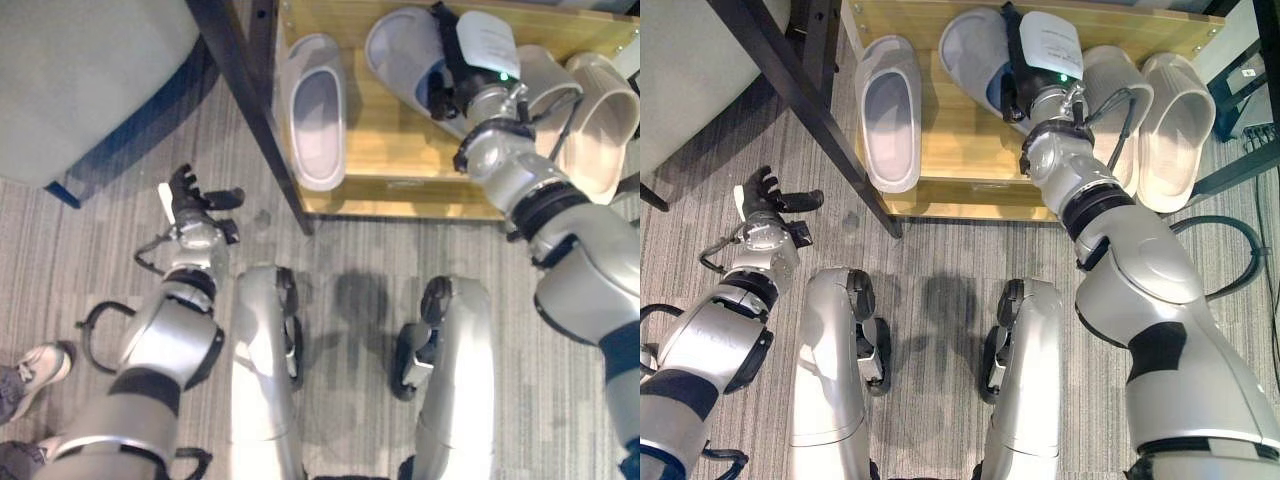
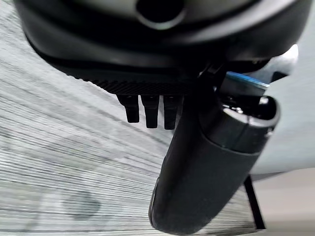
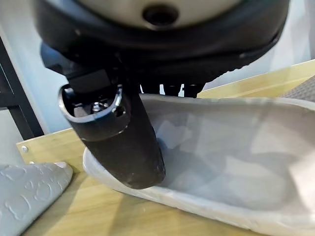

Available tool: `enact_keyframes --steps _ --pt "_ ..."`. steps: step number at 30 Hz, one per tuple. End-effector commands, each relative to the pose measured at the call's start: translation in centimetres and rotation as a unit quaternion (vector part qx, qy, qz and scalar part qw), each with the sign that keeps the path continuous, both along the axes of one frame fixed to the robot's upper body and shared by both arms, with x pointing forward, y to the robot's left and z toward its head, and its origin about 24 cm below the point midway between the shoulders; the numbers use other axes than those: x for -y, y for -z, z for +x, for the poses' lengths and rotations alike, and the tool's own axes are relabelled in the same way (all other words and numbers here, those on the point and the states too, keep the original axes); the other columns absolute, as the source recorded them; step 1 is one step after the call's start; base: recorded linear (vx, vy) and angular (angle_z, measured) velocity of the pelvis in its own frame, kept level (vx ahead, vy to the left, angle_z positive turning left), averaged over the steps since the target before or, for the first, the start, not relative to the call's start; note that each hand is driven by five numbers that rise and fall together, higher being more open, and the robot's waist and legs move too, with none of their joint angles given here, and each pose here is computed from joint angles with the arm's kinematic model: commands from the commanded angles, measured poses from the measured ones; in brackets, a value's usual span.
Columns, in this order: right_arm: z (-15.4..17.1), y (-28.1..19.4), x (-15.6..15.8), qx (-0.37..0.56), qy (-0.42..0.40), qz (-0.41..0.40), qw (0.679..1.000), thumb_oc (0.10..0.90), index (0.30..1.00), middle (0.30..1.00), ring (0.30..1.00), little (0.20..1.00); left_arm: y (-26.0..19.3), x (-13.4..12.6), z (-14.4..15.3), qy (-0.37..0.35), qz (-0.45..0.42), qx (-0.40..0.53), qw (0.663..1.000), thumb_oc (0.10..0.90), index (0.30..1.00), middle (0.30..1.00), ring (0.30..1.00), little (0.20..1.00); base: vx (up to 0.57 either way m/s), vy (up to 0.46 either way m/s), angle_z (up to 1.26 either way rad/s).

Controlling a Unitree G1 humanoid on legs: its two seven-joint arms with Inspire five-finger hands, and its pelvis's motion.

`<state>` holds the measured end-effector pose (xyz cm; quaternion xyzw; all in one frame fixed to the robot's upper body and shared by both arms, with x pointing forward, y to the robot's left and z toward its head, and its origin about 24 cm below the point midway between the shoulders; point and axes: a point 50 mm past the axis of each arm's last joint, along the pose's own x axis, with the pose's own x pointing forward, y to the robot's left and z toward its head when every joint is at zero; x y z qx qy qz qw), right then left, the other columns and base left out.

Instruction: Arrange the slippers neatly on the shoe rack.

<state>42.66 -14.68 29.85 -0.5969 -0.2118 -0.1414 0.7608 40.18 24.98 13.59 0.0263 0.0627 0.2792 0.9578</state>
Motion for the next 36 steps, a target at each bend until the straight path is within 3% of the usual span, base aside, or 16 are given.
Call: enact_keyframes --steps 1,11,20,29,36 --pt "-1.6 -8.1 -2.1 0.097 -0.002 -0.024 0.995 0.800 0.900 0.900 0.900 0.900 -6.4 0.4 1.3 0.018 0.050 0.087 0.995 0.800 0.900 0.900 0.900 0.900 0.00 0.000 0.00" --pt "-2.7 -11.1 -3.1 0.134 0.041 -0.131 0.981 0.800 0.900 0.900 0.900 0.900 -4.5 1.0 1.2 0.036 0.043 0.069 0.996 0.800 0.900 0.900 0.900 0.900 0.00 0.014 0.00" --pt "-5.2 -16.3 -0.5 0.193 0.056 -0.094 0.975 0.800 0.900 0.900 0.900 0.900 -2.8 -0.4 0.4 0.035 0.035 0.066 0.997 0.800 0.900 0.900 0.900 0.900 0.00 0.000 0.00" --pt "-5.9 -17.1 0.6 0.207 0.066 -0.144 0.965 0.800 0.900 0.900 0.900 0.900 -0.4 -1.9 -0.7 0.029 0.026 0.055 0.998 0.800 0.900 0.900 0.900 0.900 0.00 0.004 0.00" --pt "-6.7 -17.6 1.8 0.206 0.029 -0.098 0.973 0.800 0.900 0.900 0.900 0.900 0.8 -2.9 -1.5 0.023 0.011 0.052 0.998 0.800 0.900 0.900 0.900 0.900 0.00 0.000 0.00"
